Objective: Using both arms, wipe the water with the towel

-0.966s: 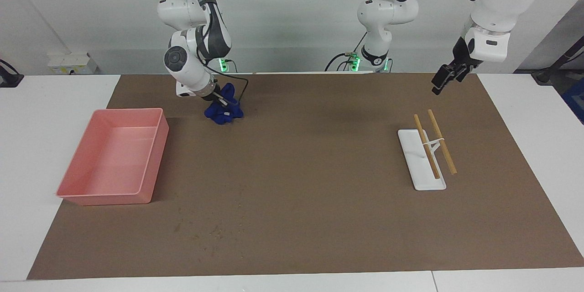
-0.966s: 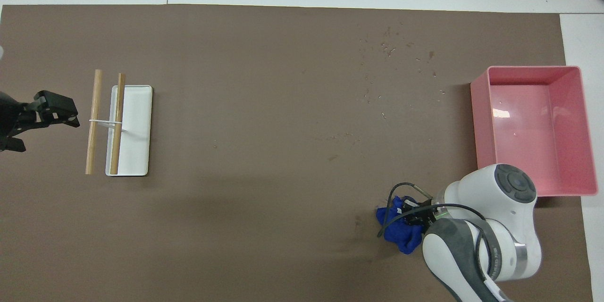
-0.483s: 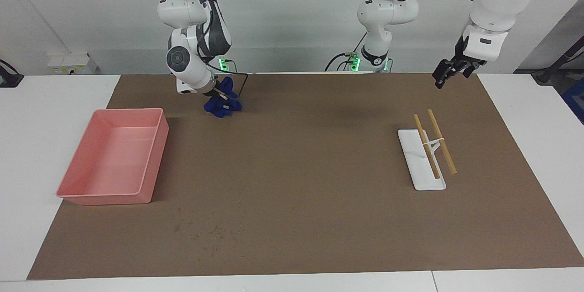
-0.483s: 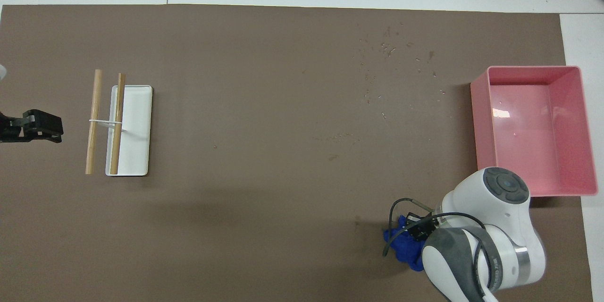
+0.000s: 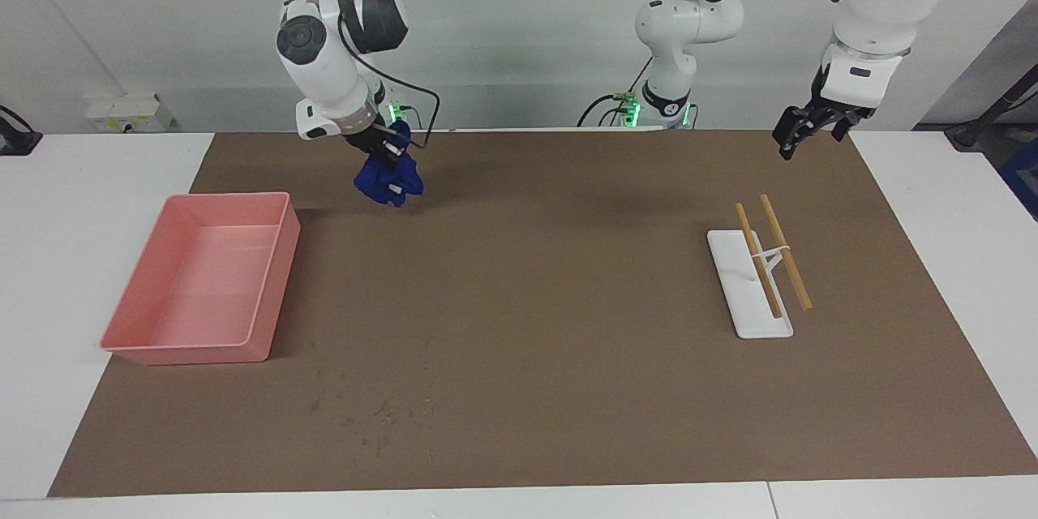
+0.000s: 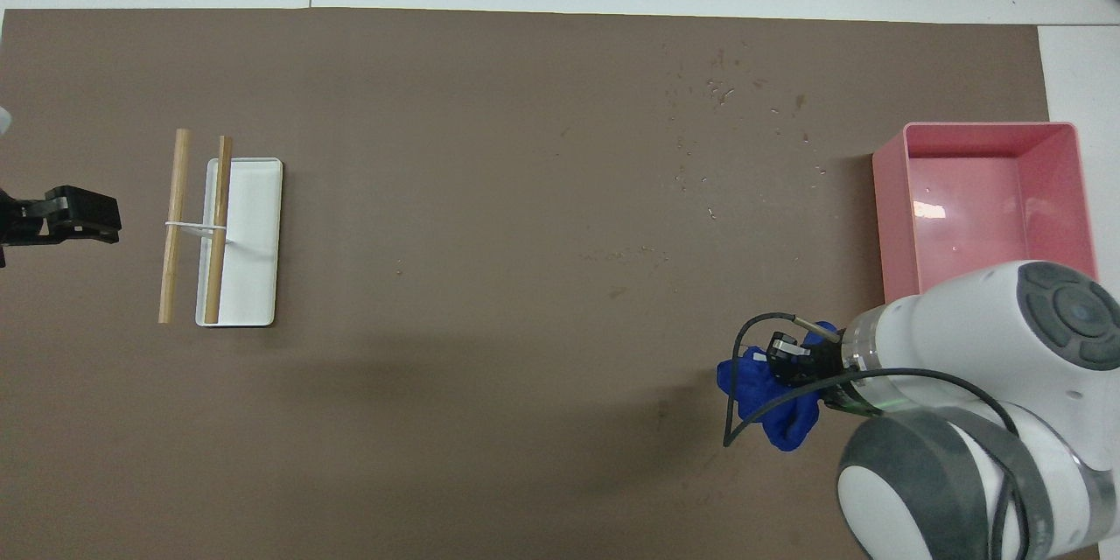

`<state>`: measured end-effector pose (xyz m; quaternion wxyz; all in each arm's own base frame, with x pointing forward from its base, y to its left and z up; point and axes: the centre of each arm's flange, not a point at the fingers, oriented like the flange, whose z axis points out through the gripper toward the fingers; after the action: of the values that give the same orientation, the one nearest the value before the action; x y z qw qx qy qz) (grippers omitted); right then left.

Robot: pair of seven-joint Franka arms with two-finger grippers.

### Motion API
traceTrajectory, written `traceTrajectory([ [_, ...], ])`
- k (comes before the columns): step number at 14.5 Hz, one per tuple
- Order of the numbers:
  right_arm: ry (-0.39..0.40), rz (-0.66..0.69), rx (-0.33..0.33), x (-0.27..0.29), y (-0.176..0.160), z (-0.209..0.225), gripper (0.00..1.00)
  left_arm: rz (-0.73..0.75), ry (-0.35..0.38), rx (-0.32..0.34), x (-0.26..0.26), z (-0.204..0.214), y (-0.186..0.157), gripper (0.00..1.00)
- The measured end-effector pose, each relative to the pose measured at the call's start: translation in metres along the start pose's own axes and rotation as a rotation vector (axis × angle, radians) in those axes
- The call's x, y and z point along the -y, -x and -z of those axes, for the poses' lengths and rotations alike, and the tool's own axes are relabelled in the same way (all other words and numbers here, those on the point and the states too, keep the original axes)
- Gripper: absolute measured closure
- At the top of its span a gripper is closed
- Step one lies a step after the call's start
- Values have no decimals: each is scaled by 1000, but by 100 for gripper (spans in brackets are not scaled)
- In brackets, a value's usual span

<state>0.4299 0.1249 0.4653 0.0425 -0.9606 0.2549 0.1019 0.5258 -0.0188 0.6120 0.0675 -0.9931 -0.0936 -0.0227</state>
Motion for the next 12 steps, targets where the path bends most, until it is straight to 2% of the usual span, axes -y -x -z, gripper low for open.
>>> traceTrajectory([
  [2, -24, 65, -36, 13, 4, 9, 85, -33, 31, -4, 9, 3, -7, 0],
  [5, -128, 92, -166, 40, -10, 17, 85, -45, 58, -13, 12, 9, -30, 0],
  [8, -223, 74, -258, 66, -49, 37, 85, -52, 74, 0, 3, 4, -47, 0],
  [12, -292, 33, -305, 98, -121, 47, 85, -31, 101, 34, 15, 3, -46, 0],
])
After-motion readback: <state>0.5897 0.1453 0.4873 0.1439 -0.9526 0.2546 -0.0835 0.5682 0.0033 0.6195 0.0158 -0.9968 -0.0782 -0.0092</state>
